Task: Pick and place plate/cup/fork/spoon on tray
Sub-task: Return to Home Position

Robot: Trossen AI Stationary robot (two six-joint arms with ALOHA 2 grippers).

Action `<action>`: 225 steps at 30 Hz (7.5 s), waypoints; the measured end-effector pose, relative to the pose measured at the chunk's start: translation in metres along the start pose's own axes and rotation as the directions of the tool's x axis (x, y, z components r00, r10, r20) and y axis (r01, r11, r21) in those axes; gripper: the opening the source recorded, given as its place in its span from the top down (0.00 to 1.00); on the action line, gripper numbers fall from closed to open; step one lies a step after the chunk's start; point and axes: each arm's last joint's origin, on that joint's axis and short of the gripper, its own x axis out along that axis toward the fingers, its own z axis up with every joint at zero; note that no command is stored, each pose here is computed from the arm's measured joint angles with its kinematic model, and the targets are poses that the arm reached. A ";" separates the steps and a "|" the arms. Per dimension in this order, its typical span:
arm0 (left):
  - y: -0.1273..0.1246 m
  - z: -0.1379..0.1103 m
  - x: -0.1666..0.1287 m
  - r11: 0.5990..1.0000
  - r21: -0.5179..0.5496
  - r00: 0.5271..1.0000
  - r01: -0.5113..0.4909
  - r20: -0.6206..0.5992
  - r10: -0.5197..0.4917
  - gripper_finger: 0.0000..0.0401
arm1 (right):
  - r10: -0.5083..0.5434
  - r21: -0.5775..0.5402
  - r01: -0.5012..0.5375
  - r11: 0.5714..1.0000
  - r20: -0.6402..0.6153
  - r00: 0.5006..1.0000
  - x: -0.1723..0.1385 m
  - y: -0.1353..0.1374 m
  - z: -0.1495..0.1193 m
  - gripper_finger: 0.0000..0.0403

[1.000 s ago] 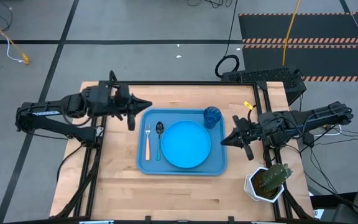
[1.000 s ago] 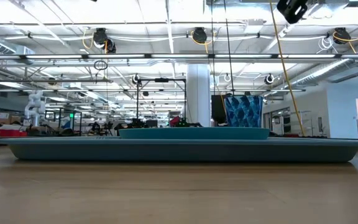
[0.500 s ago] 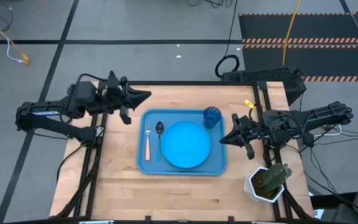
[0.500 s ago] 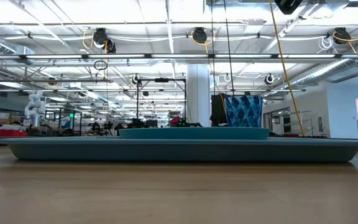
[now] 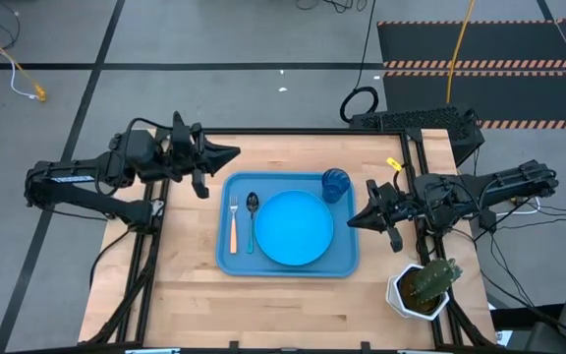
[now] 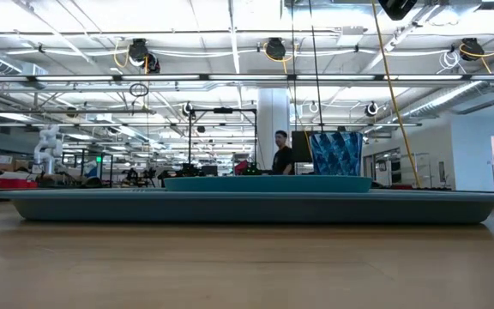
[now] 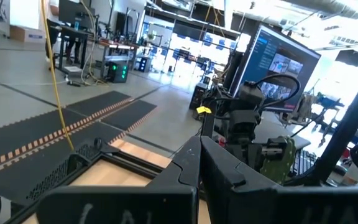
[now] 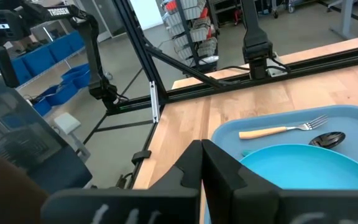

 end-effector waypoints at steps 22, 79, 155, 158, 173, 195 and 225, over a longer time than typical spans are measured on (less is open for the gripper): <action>0.007 -0.060 -0.010 0.996 -0.024 0.991 0.088 0.102 -0.086 0.98 | 0.059 -0.014 -0.058 0.998 0.155 0.986 -0.011 -0.003 -0.011 1.00; 0.078 -0.232 -0.100 1.000 0.000 0.999 0.031 -0.026 -0.031 0.98 | -0.042 -0.003 0.047 0.999 0.365 0.930 -0.011 -0.071 -0.127 1.00; 0.080 -0.233 -0.121 0.998 -0.002 0.997 0.061 -0.039 -0.062 0.98 | -0.138 0.030 0.135 0.990 0.260 0.956 -0.032 -0.077 -0.140 1.00; 0.080 -0.233 -0.121 0.998 -0.002 0.997 0.061 -0.039 -0.062 0.98 | -0.138 0.030 0.135 0.990 0.260 0.956 -0.032 -0.077 -0.140 1.00; 0.079 -0.233 -0.121 0.998 -0.003 0.997 0.062 -0.034 -0.062 0.98 | -0.137 0.030 0.134 0.991 0.263 0.955 -0.032 -0.077 -0.139 1.00; 0.080 -0.233 -0.121 0.998 -0.003 0.998 0.060 -0.033 -0.060 0.98 | -0.140 0.024 0.138 0.990 0.255 0.957 -0.031 -0.077 -0.140 1.00; 0.079 -0.232 -0.121 0.891 0.449 0.997 0.076 -0.027 -0.071 0.98 | -0.140 -0.255 0.206 0.945 0.256 0.957 -0.032 -0.077 -0.140 1.00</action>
